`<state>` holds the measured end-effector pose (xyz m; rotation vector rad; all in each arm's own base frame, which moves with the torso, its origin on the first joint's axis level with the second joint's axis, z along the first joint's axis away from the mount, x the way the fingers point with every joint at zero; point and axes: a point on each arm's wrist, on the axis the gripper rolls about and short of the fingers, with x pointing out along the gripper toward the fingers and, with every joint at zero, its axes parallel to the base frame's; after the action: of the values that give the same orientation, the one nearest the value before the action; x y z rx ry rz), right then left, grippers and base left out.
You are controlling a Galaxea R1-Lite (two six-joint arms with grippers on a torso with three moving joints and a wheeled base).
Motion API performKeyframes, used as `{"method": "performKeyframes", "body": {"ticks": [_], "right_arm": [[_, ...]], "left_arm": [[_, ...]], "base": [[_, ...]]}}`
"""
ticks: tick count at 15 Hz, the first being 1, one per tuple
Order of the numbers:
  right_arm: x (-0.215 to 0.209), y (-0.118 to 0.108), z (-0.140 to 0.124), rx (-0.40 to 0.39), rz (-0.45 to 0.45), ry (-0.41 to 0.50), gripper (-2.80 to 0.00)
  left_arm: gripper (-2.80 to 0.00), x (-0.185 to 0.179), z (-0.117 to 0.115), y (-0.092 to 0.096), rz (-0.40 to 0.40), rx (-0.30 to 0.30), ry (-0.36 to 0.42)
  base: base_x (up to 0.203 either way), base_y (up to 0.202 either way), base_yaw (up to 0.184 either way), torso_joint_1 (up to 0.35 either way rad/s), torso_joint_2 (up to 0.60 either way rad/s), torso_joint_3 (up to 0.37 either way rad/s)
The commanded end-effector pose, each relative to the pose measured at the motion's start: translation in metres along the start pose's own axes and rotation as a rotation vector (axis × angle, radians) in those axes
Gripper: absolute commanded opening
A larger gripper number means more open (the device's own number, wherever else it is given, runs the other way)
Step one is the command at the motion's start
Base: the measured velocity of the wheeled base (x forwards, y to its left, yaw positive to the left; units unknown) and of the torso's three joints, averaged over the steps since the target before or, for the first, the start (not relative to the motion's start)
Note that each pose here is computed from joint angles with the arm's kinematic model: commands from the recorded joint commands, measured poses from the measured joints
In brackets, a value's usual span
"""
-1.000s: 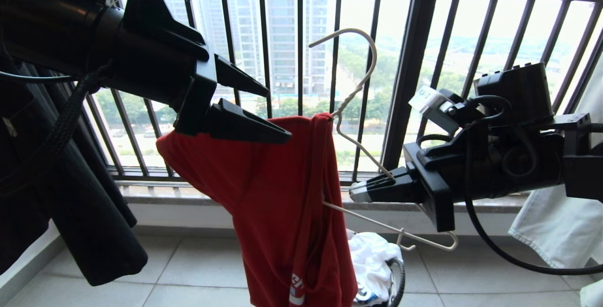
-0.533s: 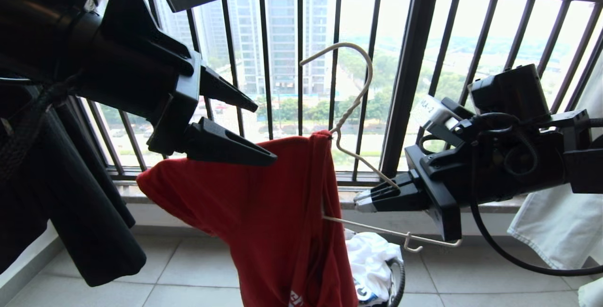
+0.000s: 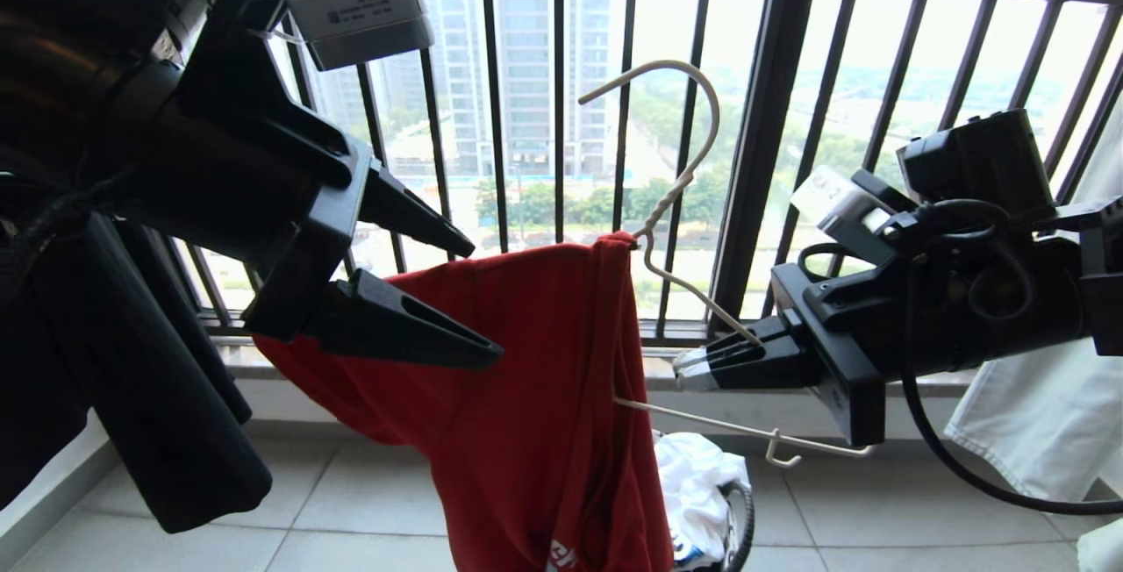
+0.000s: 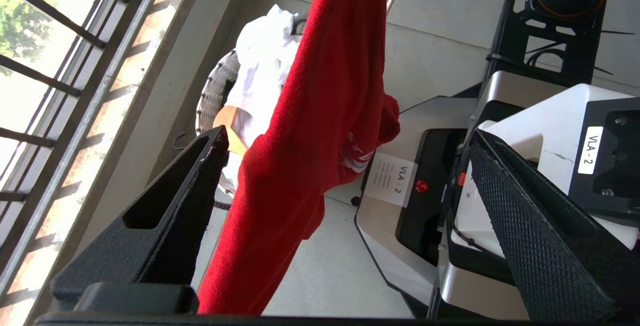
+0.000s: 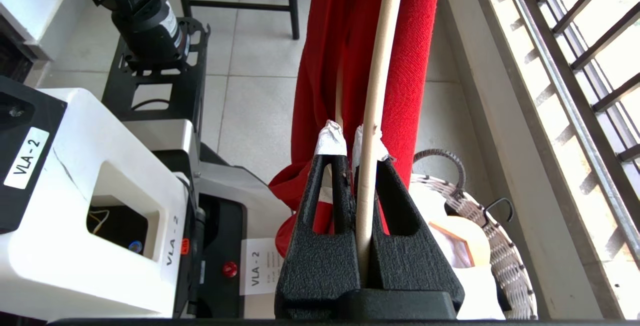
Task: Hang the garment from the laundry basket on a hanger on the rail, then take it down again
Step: Hang the clothes on the clothes rack
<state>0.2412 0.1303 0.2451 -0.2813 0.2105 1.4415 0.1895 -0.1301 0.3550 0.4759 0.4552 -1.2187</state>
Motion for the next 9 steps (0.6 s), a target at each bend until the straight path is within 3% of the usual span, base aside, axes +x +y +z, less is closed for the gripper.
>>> {"method": "performKeyframes", "body": {"ticks": [1, 9], "right_arm": [[-0.003, 0.003, 0.002, -0.011, 0.004, -0.011, -2.80], [-0.018, 0.008, 0.007, -0.030, 0.002, -0.047, -2.80]], "left_arm": [[0.00, 0.006, 0.001, 0.002, -0.015, 0.004, 0.003], [0.00, 0.021, 0.011, 0.008, -0.081, 0.028, -0.043]], "base": [[0.000, 0.000, 0.000, 0.000, 0.00, 0.000], [0.000, 0.000, 0.000, 0.000, 0.00, 0.000]]}}
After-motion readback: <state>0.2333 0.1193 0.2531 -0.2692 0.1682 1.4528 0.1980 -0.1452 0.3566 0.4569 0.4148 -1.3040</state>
